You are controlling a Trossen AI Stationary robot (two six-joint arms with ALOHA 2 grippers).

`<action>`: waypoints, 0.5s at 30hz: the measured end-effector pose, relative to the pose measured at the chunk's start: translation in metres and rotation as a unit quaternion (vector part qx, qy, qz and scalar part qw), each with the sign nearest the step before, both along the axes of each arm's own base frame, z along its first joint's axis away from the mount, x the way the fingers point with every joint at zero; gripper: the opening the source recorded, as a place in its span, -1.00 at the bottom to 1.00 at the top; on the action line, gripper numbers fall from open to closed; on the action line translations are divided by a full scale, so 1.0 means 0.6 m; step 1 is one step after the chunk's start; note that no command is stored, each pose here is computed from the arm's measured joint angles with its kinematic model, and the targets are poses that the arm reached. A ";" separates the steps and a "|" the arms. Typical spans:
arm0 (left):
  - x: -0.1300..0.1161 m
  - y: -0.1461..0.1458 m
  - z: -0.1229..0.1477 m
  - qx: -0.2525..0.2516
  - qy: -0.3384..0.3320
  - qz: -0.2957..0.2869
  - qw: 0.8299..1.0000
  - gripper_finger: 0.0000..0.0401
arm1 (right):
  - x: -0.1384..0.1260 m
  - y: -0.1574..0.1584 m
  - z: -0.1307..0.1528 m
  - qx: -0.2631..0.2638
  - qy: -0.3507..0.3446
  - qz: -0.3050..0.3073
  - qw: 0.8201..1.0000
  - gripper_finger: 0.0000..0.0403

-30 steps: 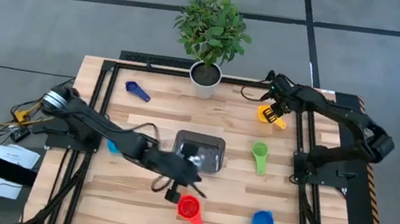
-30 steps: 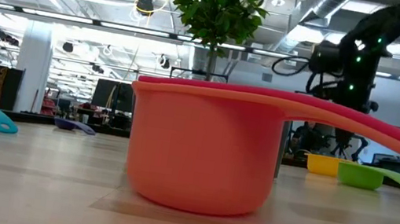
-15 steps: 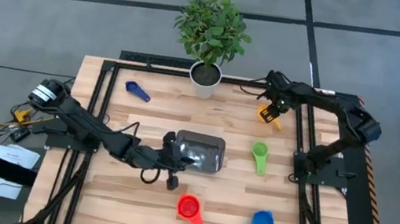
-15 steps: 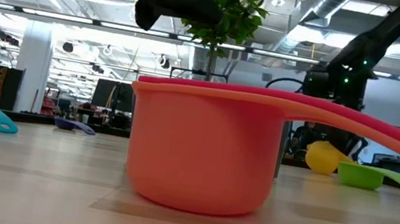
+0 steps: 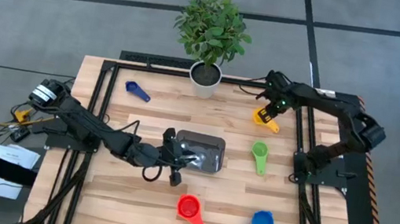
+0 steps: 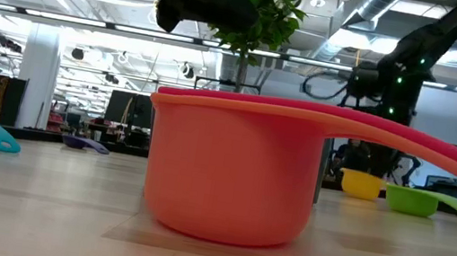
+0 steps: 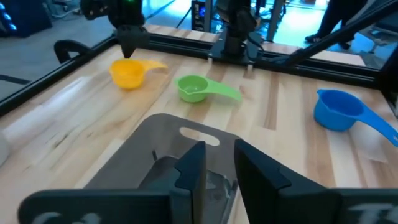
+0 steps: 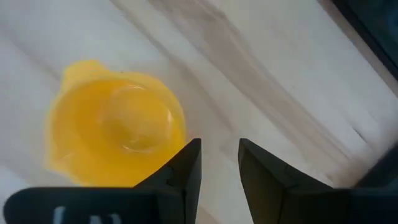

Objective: Nest measuring cups in basket
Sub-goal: Stack the yellow measuring cup on the top of the red measuring cup

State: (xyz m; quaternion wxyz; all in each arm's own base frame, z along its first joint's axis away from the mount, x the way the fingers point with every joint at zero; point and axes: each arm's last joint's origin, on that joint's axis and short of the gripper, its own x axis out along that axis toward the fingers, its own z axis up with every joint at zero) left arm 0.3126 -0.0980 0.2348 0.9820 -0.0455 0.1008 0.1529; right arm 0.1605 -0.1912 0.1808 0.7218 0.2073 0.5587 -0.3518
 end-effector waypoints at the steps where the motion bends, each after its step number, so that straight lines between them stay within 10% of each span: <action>1: 0.000 0.001 0.000 0.000 0.000 0.001 1.000 -0.59 | 0.001 0.003 0.005 0.001 -0.013 0.003 1.000 -0.36; 15: -0.001 -0.002 -0.003 -0.020 0.002 0.005 1.000 -0.45 | 0.022 -0.003 -0.021 0.028 -0.034 0.011 0.999 -0.28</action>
